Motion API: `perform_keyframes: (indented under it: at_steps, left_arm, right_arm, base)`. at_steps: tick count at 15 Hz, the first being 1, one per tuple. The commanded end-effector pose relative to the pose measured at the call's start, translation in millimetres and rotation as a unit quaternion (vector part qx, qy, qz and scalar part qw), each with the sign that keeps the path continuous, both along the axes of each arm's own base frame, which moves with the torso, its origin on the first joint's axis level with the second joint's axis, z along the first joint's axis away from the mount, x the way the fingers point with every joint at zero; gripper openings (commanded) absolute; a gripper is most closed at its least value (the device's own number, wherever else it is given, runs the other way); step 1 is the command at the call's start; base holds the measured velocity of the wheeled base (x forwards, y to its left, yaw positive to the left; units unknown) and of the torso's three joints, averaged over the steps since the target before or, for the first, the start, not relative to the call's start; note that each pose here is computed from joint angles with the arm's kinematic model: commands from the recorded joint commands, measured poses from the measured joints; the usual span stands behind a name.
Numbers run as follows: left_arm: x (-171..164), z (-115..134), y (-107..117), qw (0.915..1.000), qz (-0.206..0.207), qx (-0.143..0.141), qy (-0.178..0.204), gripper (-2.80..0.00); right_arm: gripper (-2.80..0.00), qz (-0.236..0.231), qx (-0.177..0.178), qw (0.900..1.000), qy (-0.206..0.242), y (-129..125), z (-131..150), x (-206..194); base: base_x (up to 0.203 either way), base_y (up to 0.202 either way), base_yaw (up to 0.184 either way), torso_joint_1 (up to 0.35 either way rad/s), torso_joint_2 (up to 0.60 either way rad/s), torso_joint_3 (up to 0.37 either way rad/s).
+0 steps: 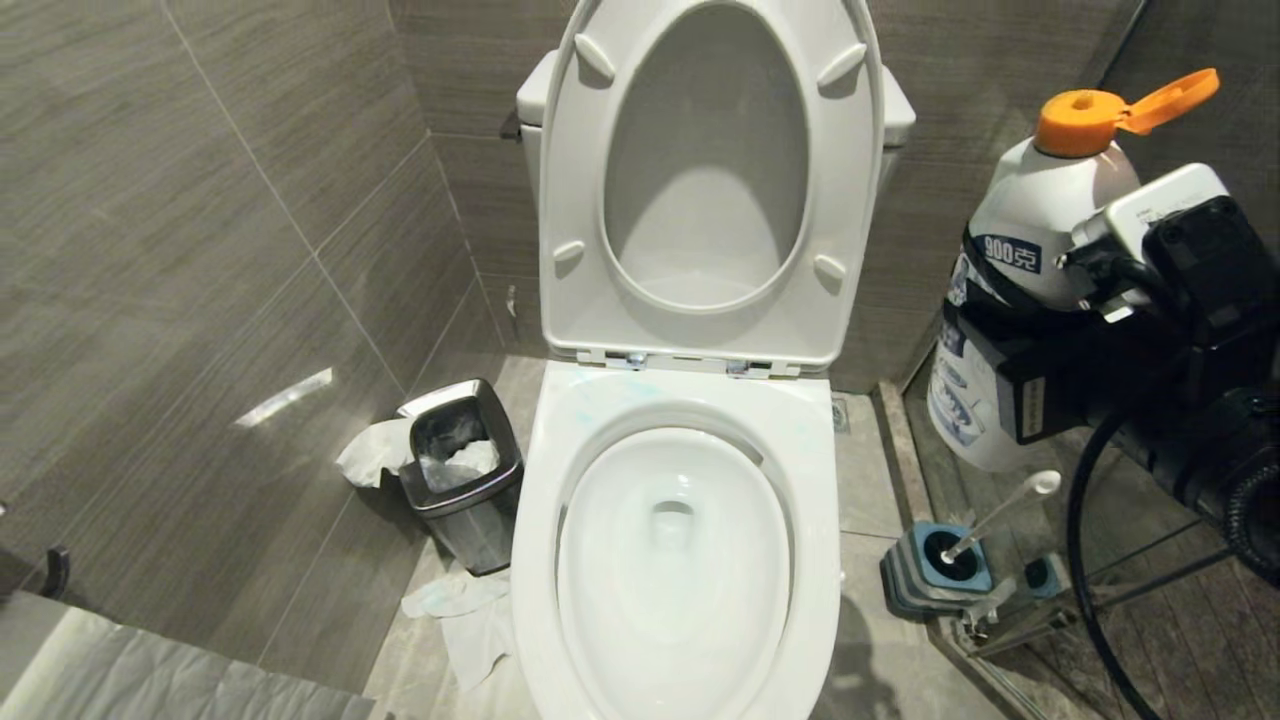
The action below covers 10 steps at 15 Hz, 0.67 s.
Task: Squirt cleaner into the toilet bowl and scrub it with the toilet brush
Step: Pour in the cleaning agent
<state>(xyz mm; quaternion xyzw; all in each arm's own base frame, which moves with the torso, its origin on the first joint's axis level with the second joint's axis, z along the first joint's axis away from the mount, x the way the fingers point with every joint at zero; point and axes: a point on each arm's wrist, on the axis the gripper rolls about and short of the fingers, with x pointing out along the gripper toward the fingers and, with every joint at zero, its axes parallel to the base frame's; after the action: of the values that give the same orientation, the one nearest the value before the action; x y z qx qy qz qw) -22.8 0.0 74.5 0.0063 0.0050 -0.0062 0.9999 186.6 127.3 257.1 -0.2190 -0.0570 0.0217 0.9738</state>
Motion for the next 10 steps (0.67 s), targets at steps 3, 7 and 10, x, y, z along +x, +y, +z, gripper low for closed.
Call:
perform_keyframes:
  at_steps: [3,7,10]
  left_arm:
    - [0.2,-0.3,0.0,1.0000,-0.001,0.000,0.001,-2.80]
    - [0.2,-0.3,0.0,1.0000,-0.001,0.000,0.001,-2.80]
    - [0.2,-0.4,0.0,1.0000,-0.001,0.000,0.002,-2.80]
  right_arm:
    - [-2.80,-0.005,-0.033,0.999,0.013,15.2,-7.0,19.9]
    - [-2.80,-0.017,-0.071,0.997,0.021,30.8,-11.4,40.9]
    - [-2.80,-0.041,-0.135,0.990,0.019,35.6,-10.2,48.8]
  base:
    - [0.000,0.000,0.000,0.002,0.00,0.076]
    - [0.000,0.000,0.000,0.003,0.00,0.007]
    - [0.000,0.000,0.000,0.000,0.00,0.000]
